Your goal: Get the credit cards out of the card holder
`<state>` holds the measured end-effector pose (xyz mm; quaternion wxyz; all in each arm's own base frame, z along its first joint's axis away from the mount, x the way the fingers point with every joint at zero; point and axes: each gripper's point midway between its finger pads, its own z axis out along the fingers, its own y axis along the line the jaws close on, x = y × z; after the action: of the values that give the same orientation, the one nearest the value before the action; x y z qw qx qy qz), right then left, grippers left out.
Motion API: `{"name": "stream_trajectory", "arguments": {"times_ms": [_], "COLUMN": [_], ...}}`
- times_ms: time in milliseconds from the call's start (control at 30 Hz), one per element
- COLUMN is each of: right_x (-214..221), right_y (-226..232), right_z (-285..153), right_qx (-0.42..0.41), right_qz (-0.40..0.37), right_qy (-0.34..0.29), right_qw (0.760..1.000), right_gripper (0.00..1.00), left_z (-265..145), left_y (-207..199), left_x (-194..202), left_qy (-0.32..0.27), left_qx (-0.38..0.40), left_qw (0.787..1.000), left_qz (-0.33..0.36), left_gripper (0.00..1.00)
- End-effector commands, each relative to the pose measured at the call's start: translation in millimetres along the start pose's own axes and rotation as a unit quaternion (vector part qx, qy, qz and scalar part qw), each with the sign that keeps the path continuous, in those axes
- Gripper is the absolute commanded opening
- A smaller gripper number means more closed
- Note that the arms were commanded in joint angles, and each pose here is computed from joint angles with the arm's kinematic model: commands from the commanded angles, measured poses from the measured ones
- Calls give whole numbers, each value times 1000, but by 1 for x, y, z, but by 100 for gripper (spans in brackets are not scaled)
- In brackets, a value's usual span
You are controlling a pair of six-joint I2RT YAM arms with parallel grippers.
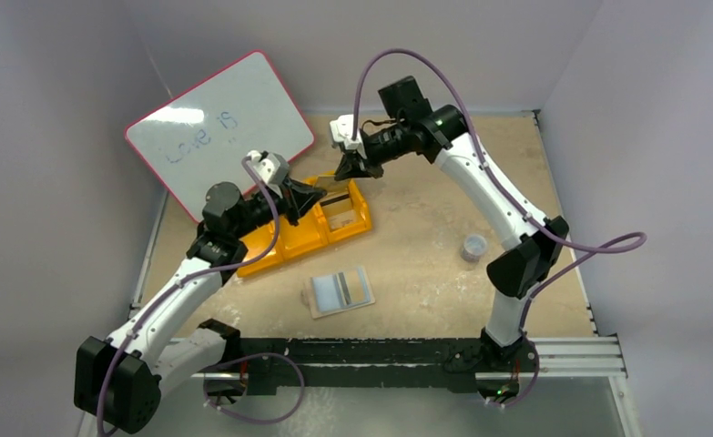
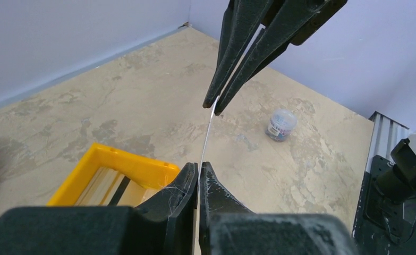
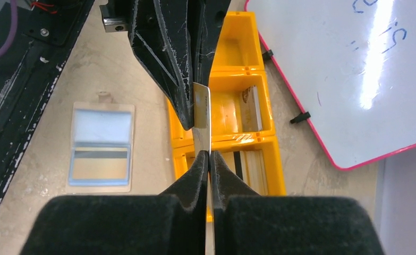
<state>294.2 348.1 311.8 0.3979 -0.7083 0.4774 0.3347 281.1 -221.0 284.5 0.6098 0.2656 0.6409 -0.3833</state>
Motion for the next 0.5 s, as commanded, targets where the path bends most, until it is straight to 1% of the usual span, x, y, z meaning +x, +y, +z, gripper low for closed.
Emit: {"name": "stream_trajectory", "arguments": {"times_ms": [0, 33, 67, 100, 133, 167, 267, 367, 467], "right_x": [-3, 1, 3, 8, 14, 21, 59, 99, 124], "right_y": [-4, -5, -6, -9, -13, -15, -22, -17, -16], "right_z": [-5, -5, -5, -5, -5, -5, 0, 12, 22], "right_qx": [10, 11, 12, 18, 24, 28, 28, -5, -29], "right_qz": [-14, -18, -22, -23, -21, -16, 2, 22, 36], "right_qy": [11, 18, 25, 37, 50, 64, 123, 169, 182], "right_qw": [1000, 1000, 999, 999, 998, 997, 992, 985, 982], "right_gripper": [0, 0, 0, 0, 0, 0, 0, 0, 0], "left_z": [-1, -1, -2, -4, -7, -11, -39, -70, -93], "left_y": [-1, 0, 2, 3, 8, 17, 54, 65, 65], "left_x": [-19, -15, -14, -13, -14, -17, -23, -27, -26], "left_qy": [-40, -34, -33, -32, -35, -40, -60, -80, -93], "left_qx": [-6, -10, -16, -24, -41, -75, -215, -291, -325], "left_qw": [999, 999, 999, 999, 999, 996, 974, 952, 939], "left_qz": [9, 4, -1, -3, -3, -8, -34, -53, -63], "left_gripper": [18, 49, 56, 60, 64, 67, 71, 73, 75]}}
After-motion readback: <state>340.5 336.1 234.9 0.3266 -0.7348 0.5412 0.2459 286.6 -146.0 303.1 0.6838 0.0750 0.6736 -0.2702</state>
